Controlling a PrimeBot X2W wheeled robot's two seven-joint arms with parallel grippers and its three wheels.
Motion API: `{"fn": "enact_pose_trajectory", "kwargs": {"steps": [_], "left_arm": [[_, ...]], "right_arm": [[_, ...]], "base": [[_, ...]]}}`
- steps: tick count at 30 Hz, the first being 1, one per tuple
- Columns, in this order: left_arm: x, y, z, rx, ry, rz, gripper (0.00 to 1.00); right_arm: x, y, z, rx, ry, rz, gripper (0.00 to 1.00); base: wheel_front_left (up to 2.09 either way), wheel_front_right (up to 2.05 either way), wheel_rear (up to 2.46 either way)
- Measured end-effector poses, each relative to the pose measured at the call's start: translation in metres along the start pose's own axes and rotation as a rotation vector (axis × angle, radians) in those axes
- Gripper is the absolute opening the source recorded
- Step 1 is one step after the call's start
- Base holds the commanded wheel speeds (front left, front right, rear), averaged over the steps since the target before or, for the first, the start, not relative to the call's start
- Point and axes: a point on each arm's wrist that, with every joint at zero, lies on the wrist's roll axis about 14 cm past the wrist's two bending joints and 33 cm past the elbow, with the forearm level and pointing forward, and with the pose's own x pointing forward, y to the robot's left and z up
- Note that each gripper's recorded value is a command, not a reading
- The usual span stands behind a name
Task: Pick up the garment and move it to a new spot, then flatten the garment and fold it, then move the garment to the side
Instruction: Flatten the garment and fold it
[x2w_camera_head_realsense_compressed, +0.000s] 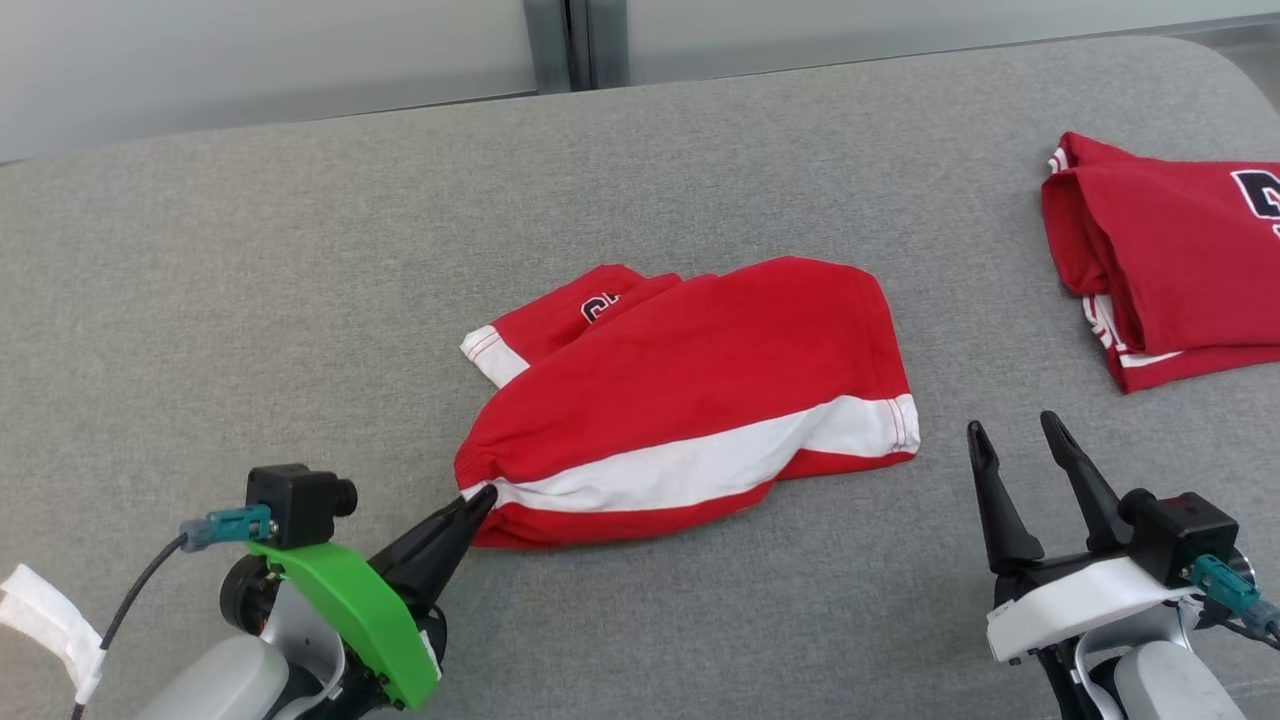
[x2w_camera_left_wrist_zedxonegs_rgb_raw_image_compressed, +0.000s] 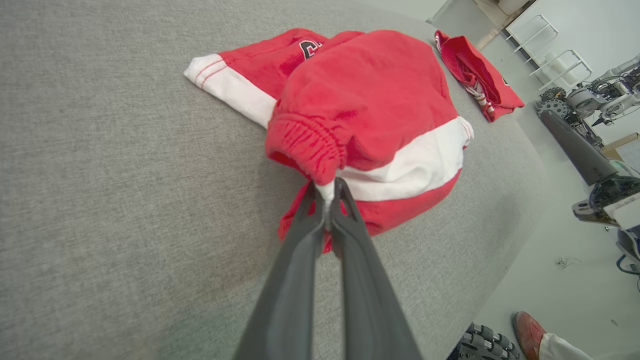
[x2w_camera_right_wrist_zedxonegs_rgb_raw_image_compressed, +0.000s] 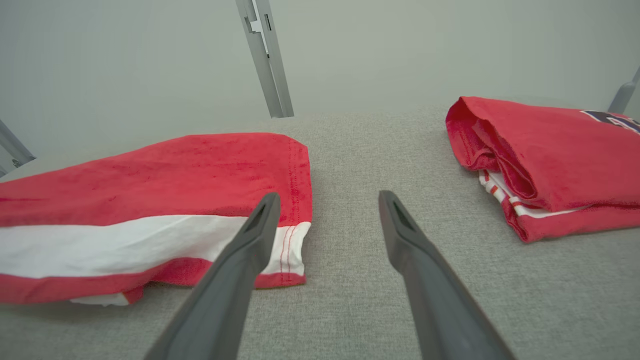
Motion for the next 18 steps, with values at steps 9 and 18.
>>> {"fn": "enact_pose_trajectory", "kwargs": {"steps": [9,18], "left_arm": [[-0.011,0.011,-0.012,-0.090,-0.064,0.058,0.00],[-0.010,0.008,-0.018,-0.115,-0.068,0.058,0.00]], "right_arm": [[0.023,0.022,-0.044,0.035,0.160,0.120,1.00],[0.029,0.030,-0.068,0.102,0.251,0.140,0.44]], "base": [[0.00,0.00,0.00],[0.00,0.00,0.00]]}}
